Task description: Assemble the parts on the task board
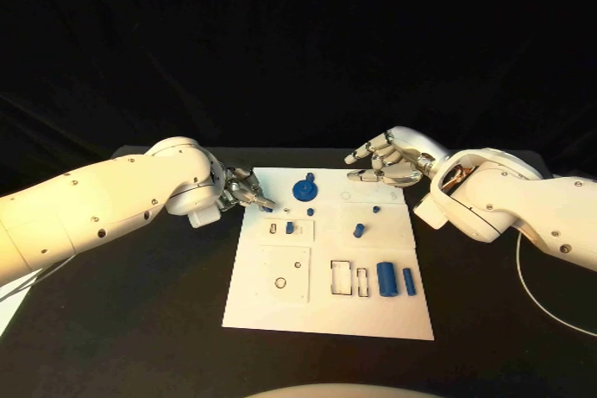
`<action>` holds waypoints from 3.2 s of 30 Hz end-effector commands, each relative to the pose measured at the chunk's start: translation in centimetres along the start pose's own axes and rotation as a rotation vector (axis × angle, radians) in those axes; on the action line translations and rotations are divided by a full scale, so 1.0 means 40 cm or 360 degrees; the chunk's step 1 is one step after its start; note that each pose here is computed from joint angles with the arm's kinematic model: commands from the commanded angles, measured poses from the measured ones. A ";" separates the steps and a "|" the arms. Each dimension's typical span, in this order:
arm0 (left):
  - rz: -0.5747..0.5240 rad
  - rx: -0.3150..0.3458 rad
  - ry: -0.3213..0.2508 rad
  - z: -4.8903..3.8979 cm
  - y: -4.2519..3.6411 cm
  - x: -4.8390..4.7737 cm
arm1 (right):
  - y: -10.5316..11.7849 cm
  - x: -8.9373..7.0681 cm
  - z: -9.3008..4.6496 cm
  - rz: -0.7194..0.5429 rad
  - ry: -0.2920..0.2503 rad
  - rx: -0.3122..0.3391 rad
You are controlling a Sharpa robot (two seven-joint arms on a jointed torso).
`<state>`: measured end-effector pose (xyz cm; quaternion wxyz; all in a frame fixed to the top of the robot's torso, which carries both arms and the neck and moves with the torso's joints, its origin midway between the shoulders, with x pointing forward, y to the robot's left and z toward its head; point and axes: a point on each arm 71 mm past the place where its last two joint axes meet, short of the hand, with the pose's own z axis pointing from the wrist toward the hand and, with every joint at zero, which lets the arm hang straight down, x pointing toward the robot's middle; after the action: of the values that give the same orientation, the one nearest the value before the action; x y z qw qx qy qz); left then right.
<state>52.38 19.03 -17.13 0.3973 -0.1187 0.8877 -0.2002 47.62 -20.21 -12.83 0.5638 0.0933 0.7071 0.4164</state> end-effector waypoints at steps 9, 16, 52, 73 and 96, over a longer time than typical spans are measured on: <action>0.0103 0.0067 -0.0056 -0.023 0.003 0.045 | -0.001 0.002 -0.001 0.0000 0.0021 -0.0008; 0.0136 0.0057 -0.0021 -0.020 0.004 0.058 | 0.000 0.003 0.000 0.0000 0.0022 -0.0009; 0.0241 -0.0050 0.0082 0.000 0.001 0.088 | 0.000 0.005 -0.002 0.0002 0.0023 -0.0012; 0.0112 0.0027 -0.0070 -0.019 0.006 0.089 | -0.002 0.005 -0.002 0.0002 0.0023 -0.0011; 0.0106 -0.0011 -0.0075 -0.006 0.007 0.089 | -0.002 0.006 -0.002 0.0003 0.0027 -0.0011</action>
<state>49.89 18.19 -19.39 0.4287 -0.0975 0.8798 -0.1810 47.57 -20.29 -13.02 0.5613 0.0946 0.7088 0.4167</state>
